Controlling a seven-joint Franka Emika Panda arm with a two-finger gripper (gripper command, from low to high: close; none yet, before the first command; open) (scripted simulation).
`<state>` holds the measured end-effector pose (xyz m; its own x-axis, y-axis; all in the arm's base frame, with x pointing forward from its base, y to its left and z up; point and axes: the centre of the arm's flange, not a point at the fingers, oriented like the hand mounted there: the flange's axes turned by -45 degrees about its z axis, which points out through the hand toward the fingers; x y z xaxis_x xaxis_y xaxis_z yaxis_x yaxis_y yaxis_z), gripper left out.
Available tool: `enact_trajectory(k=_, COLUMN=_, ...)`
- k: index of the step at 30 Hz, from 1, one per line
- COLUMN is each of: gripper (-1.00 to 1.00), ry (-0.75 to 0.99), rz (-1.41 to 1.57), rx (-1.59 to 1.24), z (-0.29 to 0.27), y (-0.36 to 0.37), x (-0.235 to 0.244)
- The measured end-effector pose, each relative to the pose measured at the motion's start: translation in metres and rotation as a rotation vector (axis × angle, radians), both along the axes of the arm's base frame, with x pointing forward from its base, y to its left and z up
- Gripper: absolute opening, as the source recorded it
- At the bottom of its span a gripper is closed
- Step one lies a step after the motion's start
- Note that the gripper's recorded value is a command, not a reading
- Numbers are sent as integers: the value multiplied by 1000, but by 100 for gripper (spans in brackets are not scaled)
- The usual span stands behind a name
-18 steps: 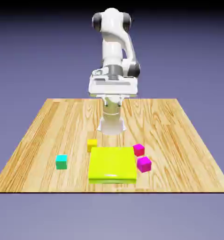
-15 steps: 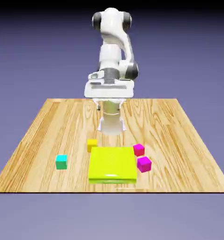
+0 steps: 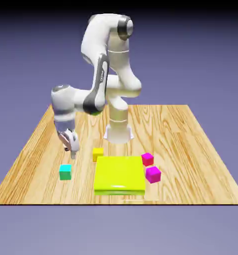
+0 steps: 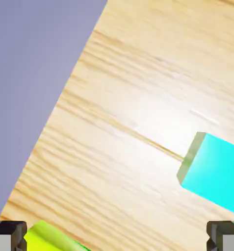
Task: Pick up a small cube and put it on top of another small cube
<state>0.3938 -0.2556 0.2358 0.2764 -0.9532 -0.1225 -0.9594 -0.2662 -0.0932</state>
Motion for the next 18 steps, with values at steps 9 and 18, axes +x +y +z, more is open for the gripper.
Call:
enact_trajectory(k=9, gripper=0, ry=111, rz=-215, rx=108, z=-100, y=-25, x=-25)
enact_trajectory(k=18, gripper=-100, ry=115, rz=-119, rx=95, z=-34, y=-23, x=-30)
